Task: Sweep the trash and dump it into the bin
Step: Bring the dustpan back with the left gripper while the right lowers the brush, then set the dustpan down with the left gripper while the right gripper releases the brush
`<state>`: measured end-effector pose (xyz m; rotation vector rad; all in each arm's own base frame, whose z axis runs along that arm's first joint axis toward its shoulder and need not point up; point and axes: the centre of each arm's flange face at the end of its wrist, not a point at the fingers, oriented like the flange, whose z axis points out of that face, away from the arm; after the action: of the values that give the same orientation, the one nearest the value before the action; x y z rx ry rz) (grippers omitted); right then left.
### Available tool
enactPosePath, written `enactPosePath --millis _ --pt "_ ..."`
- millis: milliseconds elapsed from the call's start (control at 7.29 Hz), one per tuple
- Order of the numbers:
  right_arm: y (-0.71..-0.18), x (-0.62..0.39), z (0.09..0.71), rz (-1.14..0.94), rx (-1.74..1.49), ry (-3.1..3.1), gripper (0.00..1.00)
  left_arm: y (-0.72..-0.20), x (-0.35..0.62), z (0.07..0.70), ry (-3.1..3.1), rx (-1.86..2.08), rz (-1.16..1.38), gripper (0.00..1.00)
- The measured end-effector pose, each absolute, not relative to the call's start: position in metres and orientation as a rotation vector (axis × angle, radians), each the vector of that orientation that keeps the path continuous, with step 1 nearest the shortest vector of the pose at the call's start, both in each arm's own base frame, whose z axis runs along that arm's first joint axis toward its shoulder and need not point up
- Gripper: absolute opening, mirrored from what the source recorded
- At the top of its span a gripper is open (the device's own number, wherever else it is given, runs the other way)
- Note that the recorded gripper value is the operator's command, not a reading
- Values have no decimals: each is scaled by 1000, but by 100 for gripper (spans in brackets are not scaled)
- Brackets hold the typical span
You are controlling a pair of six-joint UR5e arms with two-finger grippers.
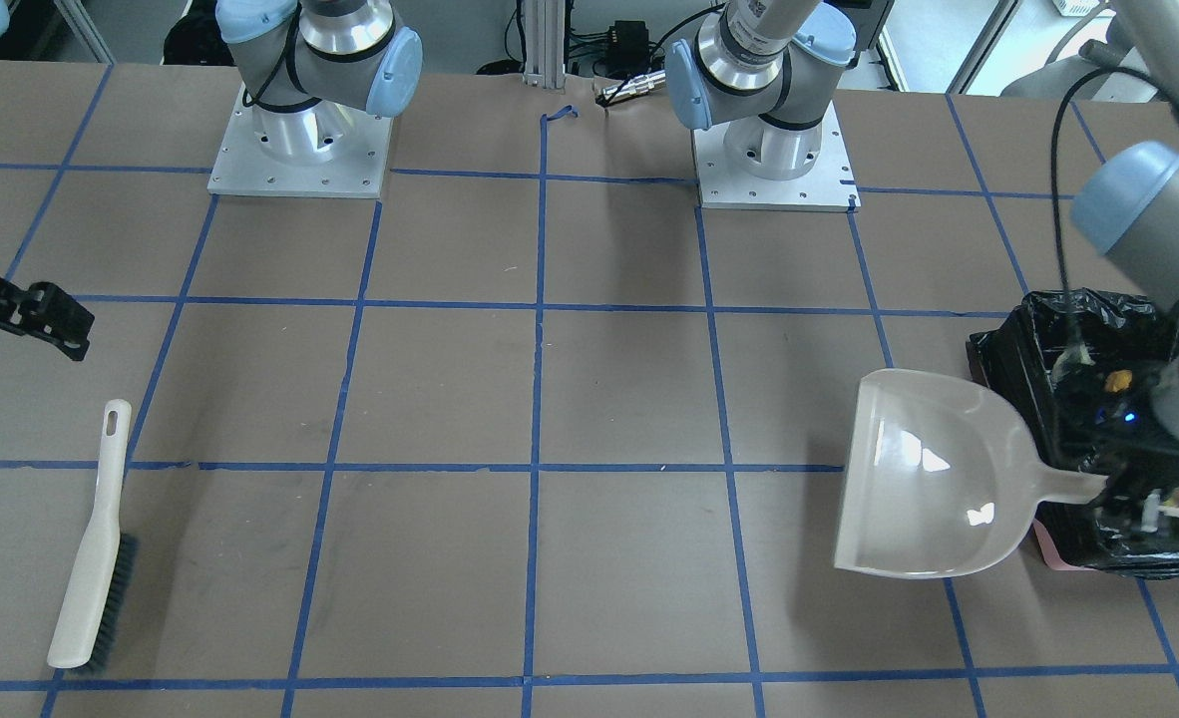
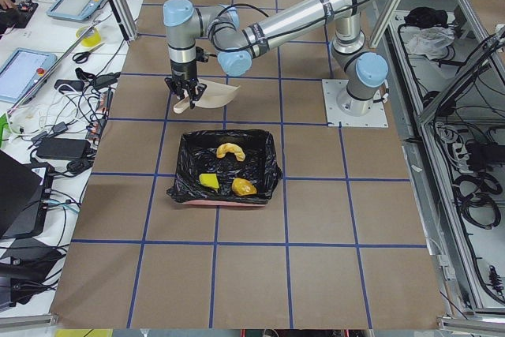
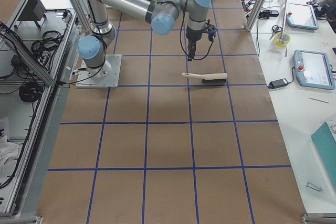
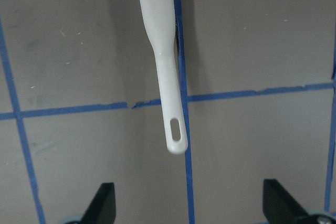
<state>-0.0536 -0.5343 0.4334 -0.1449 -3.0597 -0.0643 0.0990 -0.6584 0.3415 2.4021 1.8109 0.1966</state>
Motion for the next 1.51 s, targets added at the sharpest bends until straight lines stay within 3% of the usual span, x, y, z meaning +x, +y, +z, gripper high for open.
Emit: enactPosePath --millis 549,824,1510 --pt "-508 55 485 22 -10 -3064 100 -683 -6 259 2030 2407 79 0" --pt "-499 102 488 44 -4 -3082 100 -687 -15 246 2123 2340 85 0" --pt "-487 113 497 62 -13 -3074 100 -691 -13 244 2205 2251 48 0"
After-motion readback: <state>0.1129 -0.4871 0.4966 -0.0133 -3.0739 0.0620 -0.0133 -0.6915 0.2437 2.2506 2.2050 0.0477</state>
